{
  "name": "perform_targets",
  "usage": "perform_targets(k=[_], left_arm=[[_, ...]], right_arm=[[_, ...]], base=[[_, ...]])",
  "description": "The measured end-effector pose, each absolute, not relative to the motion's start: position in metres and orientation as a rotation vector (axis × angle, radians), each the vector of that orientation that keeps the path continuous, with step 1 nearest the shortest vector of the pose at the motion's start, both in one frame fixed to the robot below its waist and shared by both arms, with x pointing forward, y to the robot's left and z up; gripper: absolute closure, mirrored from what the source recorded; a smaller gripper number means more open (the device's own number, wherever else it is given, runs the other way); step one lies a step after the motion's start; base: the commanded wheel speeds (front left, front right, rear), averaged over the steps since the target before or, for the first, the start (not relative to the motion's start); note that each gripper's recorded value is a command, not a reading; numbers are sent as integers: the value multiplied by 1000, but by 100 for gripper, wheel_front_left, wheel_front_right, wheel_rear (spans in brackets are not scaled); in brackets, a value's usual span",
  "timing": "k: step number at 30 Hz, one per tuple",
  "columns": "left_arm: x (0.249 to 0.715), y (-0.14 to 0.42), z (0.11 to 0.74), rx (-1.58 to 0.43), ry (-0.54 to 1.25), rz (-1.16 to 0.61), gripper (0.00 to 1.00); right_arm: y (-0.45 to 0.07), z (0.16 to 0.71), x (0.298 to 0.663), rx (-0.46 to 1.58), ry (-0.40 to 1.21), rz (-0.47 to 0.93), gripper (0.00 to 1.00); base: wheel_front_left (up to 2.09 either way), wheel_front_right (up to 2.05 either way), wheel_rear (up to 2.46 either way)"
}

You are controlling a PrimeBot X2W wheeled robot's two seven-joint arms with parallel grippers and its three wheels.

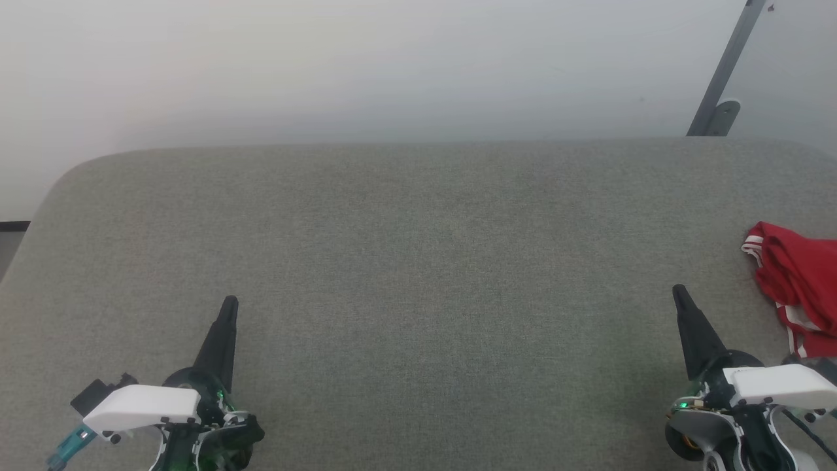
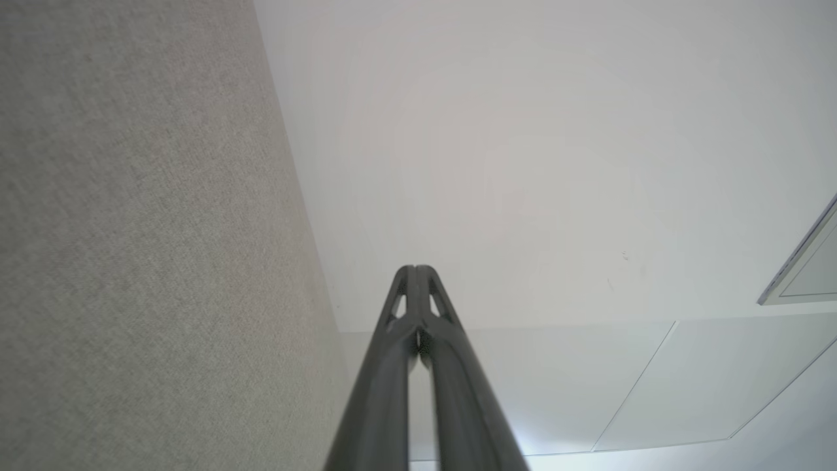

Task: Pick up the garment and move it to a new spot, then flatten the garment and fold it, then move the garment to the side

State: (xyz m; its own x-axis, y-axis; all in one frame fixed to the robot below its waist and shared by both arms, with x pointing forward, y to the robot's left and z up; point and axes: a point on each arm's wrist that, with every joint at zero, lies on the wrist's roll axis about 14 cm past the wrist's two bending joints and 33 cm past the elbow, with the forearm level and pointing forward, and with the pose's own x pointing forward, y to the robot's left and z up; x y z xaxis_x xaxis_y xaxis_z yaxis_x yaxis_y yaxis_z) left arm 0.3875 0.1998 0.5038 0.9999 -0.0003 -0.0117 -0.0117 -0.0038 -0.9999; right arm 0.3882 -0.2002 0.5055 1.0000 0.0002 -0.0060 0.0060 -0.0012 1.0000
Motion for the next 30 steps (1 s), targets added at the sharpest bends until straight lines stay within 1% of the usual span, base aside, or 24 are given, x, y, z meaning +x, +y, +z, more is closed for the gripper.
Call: perform_targets(k=[30], left_arm=[[387,200,504,-1576,10,8,100]], right_arm=[[-200,505,388,1572,5,-4,100]], base=[[0,0,0]])
